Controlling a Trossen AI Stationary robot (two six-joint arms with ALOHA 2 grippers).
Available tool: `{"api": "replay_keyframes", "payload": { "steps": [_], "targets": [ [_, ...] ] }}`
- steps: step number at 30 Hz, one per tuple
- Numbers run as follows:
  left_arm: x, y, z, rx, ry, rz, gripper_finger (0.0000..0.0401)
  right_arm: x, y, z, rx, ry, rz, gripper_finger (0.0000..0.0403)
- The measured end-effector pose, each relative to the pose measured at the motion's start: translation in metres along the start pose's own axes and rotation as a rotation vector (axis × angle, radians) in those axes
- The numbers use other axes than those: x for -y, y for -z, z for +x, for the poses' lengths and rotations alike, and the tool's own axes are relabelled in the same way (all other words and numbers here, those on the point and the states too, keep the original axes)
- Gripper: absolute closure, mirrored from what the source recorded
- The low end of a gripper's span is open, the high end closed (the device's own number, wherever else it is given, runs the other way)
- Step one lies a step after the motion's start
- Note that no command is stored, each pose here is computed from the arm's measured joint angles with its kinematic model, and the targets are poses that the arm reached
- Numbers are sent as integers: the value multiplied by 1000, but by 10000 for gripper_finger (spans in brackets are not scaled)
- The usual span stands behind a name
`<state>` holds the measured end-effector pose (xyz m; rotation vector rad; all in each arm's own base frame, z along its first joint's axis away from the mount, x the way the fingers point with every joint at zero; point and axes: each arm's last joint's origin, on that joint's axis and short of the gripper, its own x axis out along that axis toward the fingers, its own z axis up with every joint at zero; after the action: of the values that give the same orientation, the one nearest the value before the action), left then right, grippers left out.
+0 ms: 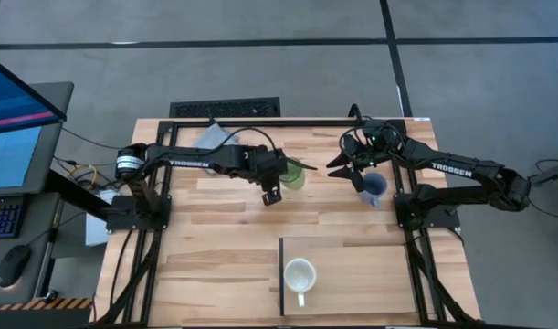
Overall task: Stack small to large cups/mugs on shelf
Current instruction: Put the green cup on the table
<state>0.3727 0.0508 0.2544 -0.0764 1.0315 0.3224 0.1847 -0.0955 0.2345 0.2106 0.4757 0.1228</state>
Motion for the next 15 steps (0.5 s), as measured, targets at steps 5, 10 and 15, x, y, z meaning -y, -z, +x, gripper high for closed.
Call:
{"api": "replay_keyframes", "payload": {
  "steps": [5, 10, 15],
  "targets": [
    [4, 3, 30, -45, -5, 43, 351, 0, 1, 0, -7, 0, 5, 225],
    [9, 1, 45, -34, 54, 50, 351, 0, 1, 0, -11, 0, 9, 225],
    [11, 3, 53, -53, 55, 56, 351, 0, 1, 0, -11, 1, 9, 225]
  ]
}}
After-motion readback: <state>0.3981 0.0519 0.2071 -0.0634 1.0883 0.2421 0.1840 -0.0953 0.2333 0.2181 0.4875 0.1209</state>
